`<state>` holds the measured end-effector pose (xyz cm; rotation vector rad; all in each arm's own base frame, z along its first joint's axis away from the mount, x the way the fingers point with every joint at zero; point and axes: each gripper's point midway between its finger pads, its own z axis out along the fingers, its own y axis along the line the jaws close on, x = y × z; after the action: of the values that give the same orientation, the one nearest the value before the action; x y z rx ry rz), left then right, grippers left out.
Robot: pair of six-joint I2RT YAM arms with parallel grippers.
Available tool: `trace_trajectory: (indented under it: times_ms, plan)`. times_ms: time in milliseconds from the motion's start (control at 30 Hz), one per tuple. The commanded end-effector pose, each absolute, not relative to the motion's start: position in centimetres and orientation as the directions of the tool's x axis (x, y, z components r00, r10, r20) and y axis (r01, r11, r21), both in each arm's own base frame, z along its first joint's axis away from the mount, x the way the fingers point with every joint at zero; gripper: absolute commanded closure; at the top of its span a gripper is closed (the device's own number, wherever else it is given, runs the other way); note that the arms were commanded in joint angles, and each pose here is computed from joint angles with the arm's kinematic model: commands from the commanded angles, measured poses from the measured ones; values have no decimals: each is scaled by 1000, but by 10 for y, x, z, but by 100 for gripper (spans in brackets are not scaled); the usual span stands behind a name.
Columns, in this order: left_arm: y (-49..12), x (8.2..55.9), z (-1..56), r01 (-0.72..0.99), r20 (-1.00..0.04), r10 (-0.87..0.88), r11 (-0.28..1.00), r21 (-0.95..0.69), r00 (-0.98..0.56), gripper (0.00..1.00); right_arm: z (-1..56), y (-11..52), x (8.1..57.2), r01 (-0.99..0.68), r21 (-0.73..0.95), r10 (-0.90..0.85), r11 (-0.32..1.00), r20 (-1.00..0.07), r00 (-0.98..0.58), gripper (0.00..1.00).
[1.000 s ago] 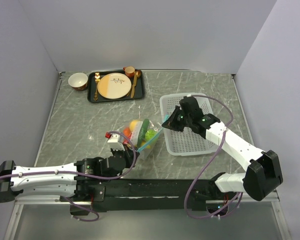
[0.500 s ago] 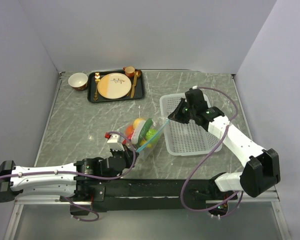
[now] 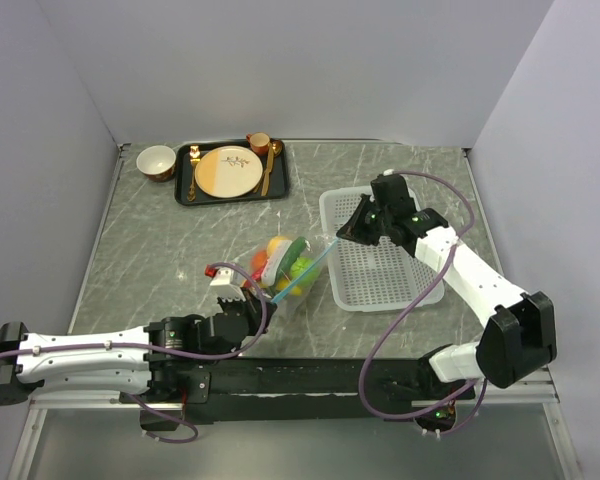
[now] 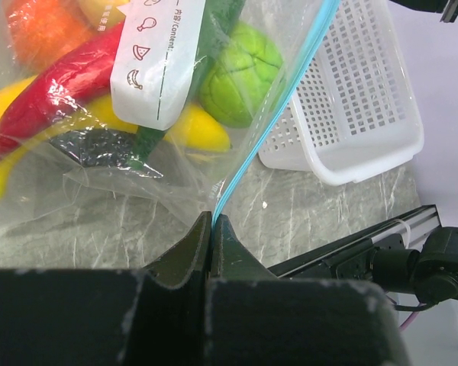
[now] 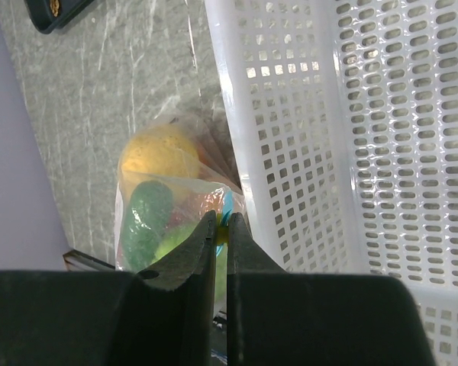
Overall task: Place the food in the zip-top bag and seal the zipper
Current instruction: Place the zipper food storage bag at the center of the board.
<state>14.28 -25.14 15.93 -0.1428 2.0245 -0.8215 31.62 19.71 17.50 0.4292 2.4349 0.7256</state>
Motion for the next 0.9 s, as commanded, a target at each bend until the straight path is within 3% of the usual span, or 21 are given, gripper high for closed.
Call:
trace_trajectory:
  times_ms: [0,200,233,267,333,367,433,467,500,567,633,867]
  plan:
    - [-239,138,143,218,-744,-329,819,-532,-581,99,205,171,362,132,566,496,814,-558,-665,93]
    - [-248,139,151,249,-757,-314,813,-526,-573,98,201,179,359,81,578,464,812,-554,-692,89]
    - [-251,139,155,257,-759,-311,811,-525,-572,93,199,181,358,71,580,455,812,-552,-699,88]
    - [-253,140,159,260,-760,-317,807,-531,-568,79,198,184,356,49,585,439,810,-548,-712,85]
    - [-260,140,173,299,-775,-301,798,-524,-555,60,195,187,354,27,586,417,810,-543,-729,80]
    - [-261,140,179,309,-780,-302,794,-524,-548,45,192,190,352,5,579,392,815,-545,-741,76]
    - [-260,144,195,313,-791,-317,792,-524,-523,37,186,191,349,-5,576,376,817,-539,-753,69]
    - [-258,145,200,313,-796,-322,793,-523,-512,32,187,189,348,-7,571,375,821,-548,-748,56]
    - [-254,146,203,313,-805,-316,801,-510,-502,32,188,187,349,-5,564,376,826,-558,-740,55]
    - [-245,150,216,298,-807,-350,799,-522,-475,29,196,178,349,-4,544,383,839,-595,-706,28]
    - [-234,152,222,279,-808,-371,803,-527,-457,27,202,165,351,29,517,401,856,-626,-669,16]
    - [-188,165,225,129,-796,-467,827,-548,-385,4,210,112,343,190,449,468,873,-662,-585,13]
